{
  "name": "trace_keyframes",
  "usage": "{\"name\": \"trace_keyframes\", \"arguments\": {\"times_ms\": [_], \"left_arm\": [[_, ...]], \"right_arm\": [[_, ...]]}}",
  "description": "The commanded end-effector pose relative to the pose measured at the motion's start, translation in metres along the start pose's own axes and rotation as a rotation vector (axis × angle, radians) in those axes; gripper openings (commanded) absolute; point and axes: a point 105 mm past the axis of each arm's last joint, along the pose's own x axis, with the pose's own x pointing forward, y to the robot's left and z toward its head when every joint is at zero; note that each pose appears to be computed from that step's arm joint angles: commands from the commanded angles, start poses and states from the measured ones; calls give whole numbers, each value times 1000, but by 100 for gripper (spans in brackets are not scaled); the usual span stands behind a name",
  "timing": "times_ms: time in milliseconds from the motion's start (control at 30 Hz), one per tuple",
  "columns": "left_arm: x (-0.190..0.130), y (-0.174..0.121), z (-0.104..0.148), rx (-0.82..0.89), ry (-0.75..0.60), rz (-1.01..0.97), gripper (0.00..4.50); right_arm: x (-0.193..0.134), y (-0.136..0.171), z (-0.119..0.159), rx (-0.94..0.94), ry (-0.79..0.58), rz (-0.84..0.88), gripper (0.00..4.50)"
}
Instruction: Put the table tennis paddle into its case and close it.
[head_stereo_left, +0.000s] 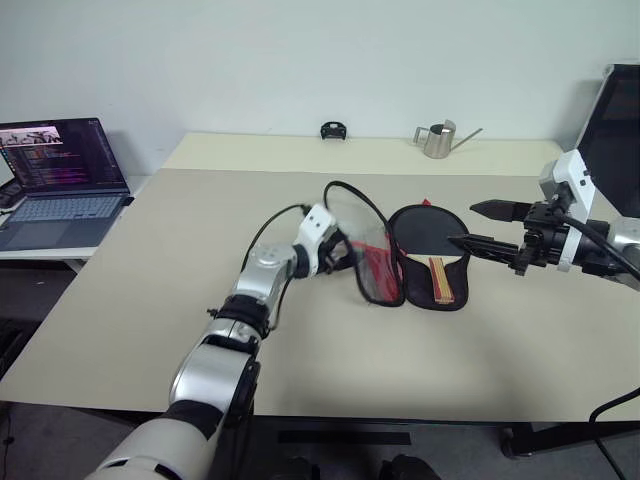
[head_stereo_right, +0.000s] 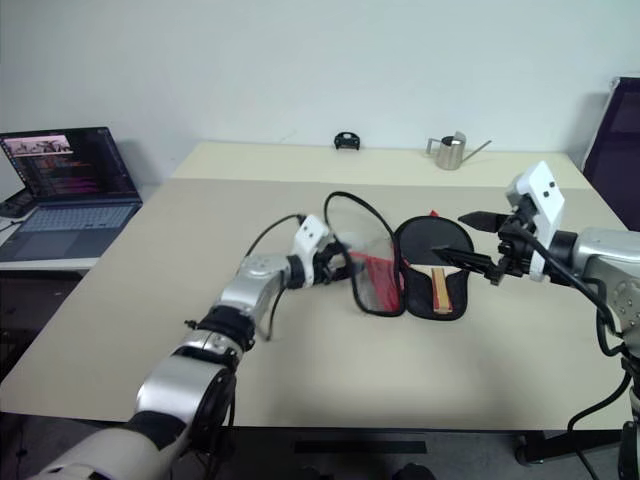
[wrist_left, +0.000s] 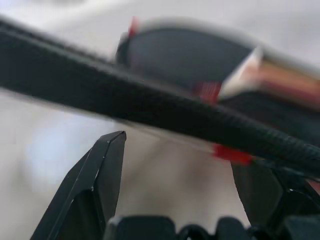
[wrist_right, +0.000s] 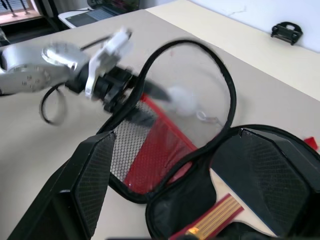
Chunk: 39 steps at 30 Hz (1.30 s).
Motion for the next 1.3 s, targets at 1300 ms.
{"name": "trace_keyframes", "arguments": {"times_ms": [1300], "left_arm": [[-106,-15,64,82,-210,-258,344]], "right_arm": [[38,-71,-109,279,184,-432,443]]}}
